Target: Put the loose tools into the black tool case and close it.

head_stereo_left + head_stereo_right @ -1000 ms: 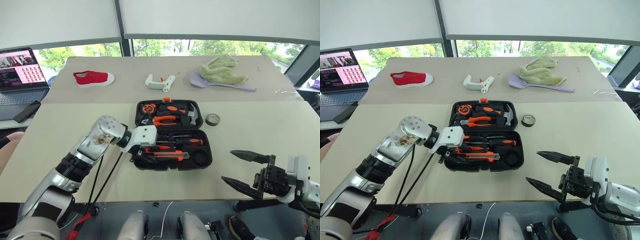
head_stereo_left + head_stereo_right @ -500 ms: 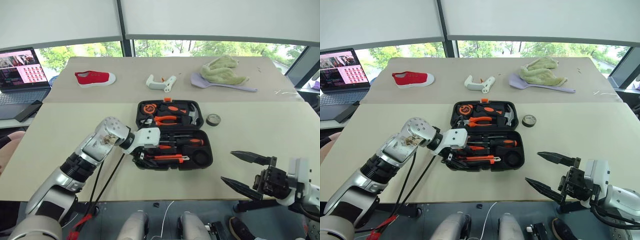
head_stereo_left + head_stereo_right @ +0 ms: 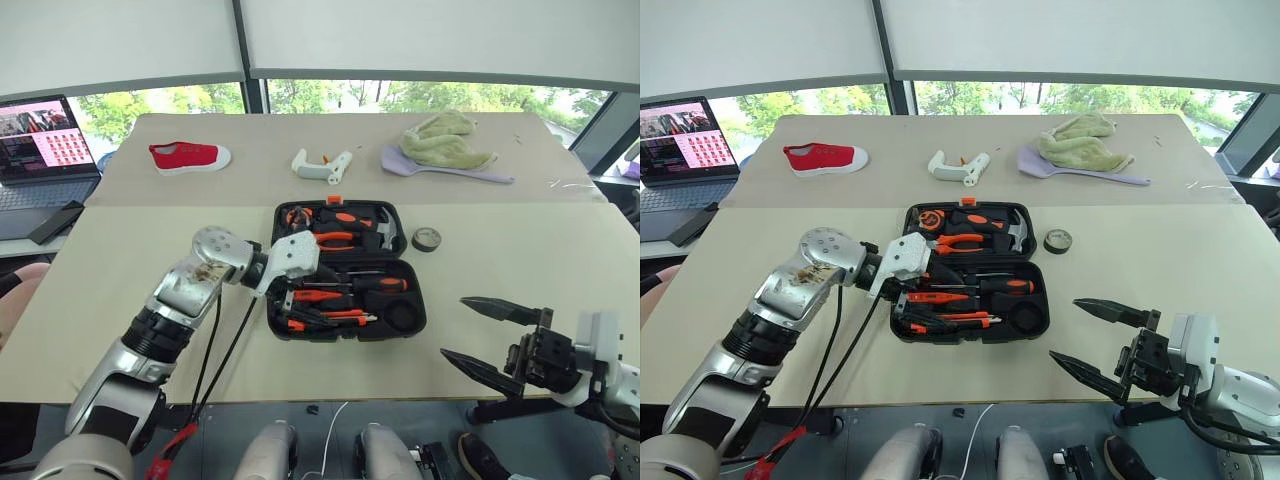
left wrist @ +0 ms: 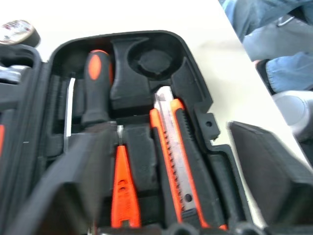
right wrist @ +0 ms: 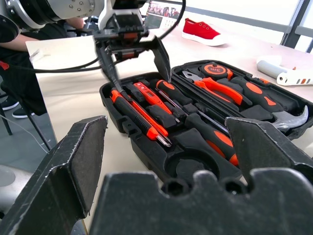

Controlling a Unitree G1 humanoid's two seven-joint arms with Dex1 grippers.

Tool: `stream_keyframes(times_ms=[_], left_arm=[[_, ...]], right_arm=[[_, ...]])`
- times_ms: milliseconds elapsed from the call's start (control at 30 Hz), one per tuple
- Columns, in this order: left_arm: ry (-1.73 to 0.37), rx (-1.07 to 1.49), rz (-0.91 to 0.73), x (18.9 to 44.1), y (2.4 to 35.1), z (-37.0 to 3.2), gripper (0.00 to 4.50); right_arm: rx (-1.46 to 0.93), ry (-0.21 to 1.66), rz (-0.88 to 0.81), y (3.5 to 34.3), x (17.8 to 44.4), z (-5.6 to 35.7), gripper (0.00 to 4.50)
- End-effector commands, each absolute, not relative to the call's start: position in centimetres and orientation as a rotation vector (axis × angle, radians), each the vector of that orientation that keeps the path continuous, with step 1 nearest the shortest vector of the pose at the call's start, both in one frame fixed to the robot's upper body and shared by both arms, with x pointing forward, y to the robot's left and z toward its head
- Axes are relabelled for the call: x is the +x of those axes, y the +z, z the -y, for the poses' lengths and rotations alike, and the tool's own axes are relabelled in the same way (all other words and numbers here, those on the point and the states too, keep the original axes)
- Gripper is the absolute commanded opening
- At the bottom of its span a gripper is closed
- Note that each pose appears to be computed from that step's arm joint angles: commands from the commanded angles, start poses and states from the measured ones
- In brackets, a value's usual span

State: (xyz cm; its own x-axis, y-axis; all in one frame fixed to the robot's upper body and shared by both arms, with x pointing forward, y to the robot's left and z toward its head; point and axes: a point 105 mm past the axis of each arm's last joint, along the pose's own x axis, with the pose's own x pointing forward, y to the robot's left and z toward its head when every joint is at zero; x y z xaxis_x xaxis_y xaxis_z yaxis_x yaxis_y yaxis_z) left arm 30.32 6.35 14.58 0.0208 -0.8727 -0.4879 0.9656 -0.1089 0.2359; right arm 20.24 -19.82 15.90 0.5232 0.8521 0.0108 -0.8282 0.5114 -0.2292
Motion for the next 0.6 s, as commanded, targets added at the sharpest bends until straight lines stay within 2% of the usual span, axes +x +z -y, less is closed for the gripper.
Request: stream_keyframes(times_ms=[33,200,300,600], left_arm=[[-1.56,0.671,-0.226,30.3,12.8,-6.9,2.09],[-1.546,0.653,-0.28,29.7,10.1,-6.3,0.36],[-1.562,0.658,-0.344,29.0,8.4,-6.4,0.36],[-1.574,0.674,-0.411,28.2,6.5,-6.5,0.36]], right_arm=[[-0.217,1.018,0.17,16.4,20.2,19.6,4.5],[-0.219,1.011,0.172,16.5,20.2,19.7,4.5],[-0.218,1.005,0.171,16.5,20.1,19.8,4.5],[-0.211,0.992,0.166,16.2,20.2,19.8,4.5]])
